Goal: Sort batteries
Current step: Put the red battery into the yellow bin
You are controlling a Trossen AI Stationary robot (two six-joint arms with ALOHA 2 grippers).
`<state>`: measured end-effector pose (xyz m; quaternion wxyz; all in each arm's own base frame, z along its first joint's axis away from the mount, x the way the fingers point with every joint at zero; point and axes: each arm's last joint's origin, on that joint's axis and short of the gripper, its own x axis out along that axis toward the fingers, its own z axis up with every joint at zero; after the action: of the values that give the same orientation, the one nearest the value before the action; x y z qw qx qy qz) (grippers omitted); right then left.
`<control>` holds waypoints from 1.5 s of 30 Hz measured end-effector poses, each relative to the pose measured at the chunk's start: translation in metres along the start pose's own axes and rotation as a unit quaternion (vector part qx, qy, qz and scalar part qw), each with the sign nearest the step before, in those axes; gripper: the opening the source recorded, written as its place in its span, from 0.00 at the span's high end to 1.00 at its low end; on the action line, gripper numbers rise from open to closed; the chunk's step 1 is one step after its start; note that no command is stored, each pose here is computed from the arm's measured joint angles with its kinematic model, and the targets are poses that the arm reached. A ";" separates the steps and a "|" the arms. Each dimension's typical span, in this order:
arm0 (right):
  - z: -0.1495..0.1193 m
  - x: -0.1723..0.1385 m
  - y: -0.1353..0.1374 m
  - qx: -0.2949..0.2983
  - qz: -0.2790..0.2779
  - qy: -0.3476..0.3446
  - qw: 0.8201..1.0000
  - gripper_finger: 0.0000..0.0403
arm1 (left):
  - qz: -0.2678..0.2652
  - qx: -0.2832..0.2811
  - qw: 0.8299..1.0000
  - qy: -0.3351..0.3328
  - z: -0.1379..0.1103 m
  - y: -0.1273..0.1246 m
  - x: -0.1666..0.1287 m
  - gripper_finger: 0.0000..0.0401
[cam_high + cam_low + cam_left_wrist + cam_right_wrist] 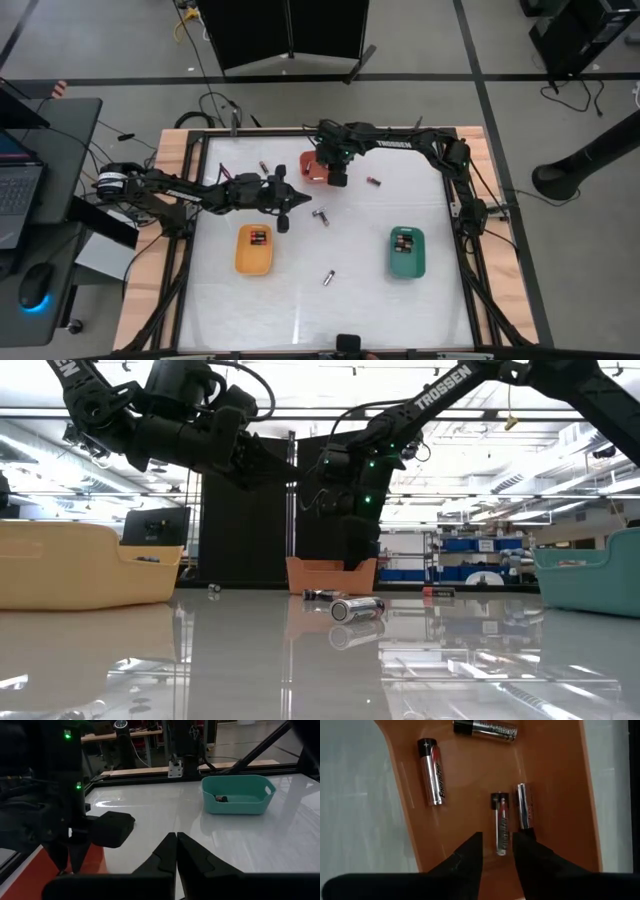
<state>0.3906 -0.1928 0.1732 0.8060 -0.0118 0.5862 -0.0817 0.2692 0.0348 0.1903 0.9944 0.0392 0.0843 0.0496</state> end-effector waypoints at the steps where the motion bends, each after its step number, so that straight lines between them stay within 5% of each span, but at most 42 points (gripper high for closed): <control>1: 0.000 0.000 0.000 0.000 0.000 0.000 1.000 0.69 | 0.000 0.000 1.000 0.001 0.000 0.000 0.000 0.95; 6: 0.002 -0.010 0.006 -0.011 0.000 0.008 1.000 0.68 | 0.000 -0.001 1.000 0.003 -0.001 0.000 0.000 0.95; 13: -0.003 -0.054 0.020 -0.013 0.000 -0.004 1.000 0.97 | -0.002 0.002 1.000 0.016 -0.003 -0.001 0.000 0.95; 22: -0.070 -0.077 0.050 0.044 -0.009 -0.057 0.997 0.98 | -0.002 0.003 1.000 0.016 -0.003 -0.001 0.000 0.95; 33: -0.152 -0.064 0.057 0.153 -0.034 -0.091 0.983 0.84 | -0.002 -0.004 1.000 0.013 -0.003 -0.001 0.000 0.95; 45: -0.171 -0.021 0.041 0.191 -0.025 -0.037 0.981 0.65 | -0.002 -0.009 1.000 0.016 -0.003 -0.001 0.000 0.95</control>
<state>0.2271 -0.1360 0.1347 0.8123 0.1246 0.5291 -0.2115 0.2686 0.0342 0.1870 0.9933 0.0293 0.1003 0.0489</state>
